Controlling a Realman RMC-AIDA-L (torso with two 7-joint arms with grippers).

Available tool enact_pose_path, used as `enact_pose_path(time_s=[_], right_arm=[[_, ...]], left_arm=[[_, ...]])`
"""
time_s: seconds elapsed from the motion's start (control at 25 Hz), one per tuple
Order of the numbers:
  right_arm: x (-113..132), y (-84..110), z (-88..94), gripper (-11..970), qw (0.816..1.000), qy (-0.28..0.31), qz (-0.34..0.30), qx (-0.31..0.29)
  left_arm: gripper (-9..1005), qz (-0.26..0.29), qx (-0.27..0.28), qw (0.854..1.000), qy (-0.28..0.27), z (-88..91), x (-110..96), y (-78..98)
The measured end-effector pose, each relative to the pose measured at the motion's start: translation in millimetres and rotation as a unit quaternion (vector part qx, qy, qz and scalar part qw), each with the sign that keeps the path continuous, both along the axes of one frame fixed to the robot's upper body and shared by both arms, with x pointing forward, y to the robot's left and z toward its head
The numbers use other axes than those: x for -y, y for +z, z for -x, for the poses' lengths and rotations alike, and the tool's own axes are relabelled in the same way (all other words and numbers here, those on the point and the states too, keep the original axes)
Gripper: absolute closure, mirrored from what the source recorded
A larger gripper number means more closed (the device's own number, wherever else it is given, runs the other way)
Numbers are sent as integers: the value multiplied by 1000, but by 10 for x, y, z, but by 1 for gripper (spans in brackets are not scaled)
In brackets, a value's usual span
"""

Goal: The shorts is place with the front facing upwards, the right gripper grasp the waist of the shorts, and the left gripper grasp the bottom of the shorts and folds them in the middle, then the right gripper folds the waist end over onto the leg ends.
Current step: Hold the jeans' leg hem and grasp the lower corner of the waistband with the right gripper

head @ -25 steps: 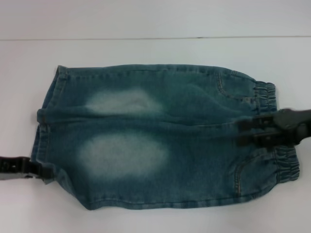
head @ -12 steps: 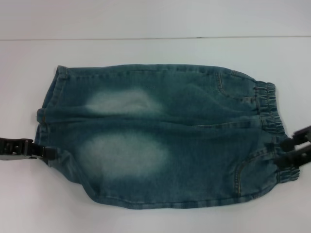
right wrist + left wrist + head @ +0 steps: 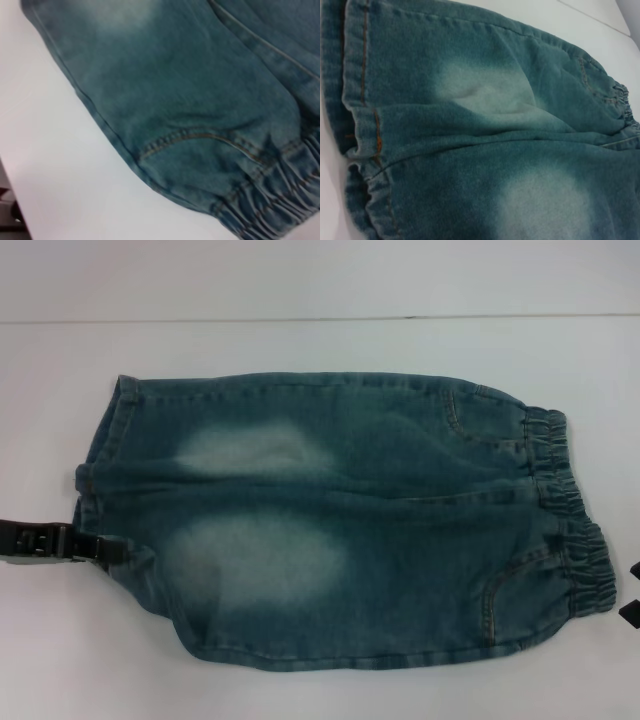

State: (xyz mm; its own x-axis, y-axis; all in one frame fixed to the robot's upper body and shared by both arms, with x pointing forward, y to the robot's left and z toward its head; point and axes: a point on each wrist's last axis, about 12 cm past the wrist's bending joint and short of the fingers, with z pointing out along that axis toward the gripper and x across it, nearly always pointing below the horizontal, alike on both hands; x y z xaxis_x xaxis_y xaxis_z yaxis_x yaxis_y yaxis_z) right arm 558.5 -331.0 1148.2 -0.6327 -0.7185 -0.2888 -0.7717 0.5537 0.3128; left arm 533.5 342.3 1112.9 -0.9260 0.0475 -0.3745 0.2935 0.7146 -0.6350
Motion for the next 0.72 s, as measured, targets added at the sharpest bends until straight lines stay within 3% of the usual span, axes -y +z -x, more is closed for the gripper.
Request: enact_pose_path(time_s=[0.72], right_arm=[[-273,-178,-75,218,998,29,49,7]], left_arm=[[961,4,-1,1000,-3,-6,28,-38]])
